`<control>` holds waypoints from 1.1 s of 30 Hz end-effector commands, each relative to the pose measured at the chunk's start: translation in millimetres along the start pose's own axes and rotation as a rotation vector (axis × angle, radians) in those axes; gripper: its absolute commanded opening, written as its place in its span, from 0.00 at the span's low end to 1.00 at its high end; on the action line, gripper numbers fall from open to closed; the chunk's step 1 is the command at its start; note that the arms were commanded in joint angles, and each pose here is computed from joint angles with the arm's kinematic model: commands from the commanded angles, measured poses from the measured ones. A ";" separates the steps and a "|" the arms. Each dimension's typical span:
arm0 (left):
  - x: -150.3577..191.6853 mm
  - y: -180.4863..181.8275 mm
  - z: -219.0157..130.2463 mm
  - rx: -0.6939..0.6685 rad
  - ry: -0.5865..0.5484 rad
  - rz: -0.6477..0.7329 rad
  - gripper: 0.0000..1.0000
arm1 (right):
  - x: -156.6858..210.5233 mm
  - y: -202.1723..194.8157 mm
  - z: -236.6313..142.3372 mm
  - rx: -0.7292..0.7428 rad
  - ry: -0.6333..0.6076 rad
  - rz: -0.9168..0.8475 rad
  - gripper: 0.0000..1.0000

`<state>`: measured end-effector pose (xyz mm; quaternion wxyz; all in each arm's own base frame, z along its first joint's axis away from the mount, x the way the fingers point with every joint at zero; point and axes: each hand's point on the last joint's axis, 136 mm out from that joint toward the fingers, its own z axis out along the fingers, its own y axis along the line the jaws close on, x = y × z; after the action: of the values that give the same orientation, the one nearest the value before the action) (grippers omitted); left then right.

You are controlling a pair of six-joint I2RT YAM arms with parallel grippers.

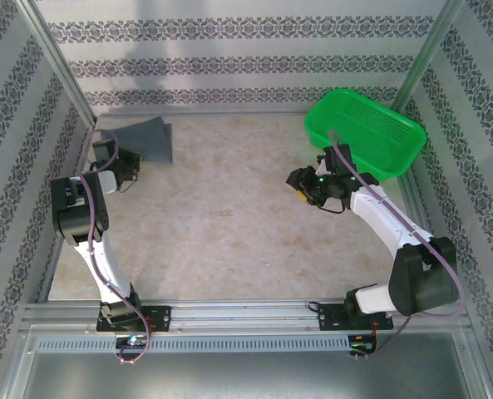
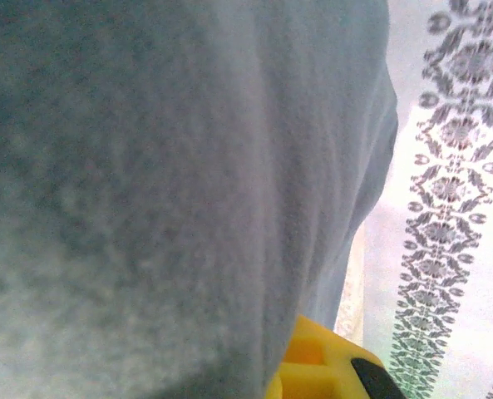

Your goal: Fold and stack the t-shirts

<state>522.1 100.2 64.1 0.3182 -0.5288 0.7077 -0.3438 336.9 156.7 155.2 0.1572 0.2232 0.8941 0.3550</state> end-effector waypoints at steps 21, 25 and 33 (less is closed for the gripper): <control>14.6 -34.7 -121.9 -0.153 -0.101 0.341 1.00 | -57.1 0.7 -53.1 0.138 -0.309 -0.164 0.98; 42.2 -34.7 -188.2 -0.298 -0.327 0.483 1.00 | -74.1 -10.0 -94.7 0.259 -0.482 -0.225 0.98; 59.4 -13.2 -234.8 -0.484 -0.555 1.067 1.00 | -104.9 -87.3 -123.4 0.607 -0.761 -0.394 0.98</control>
<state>344.4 49.6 226.5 0.5066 -0.3256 0.7978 0.0296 351.5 10.4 209.7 0.4298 0.2324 0.8706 0.0577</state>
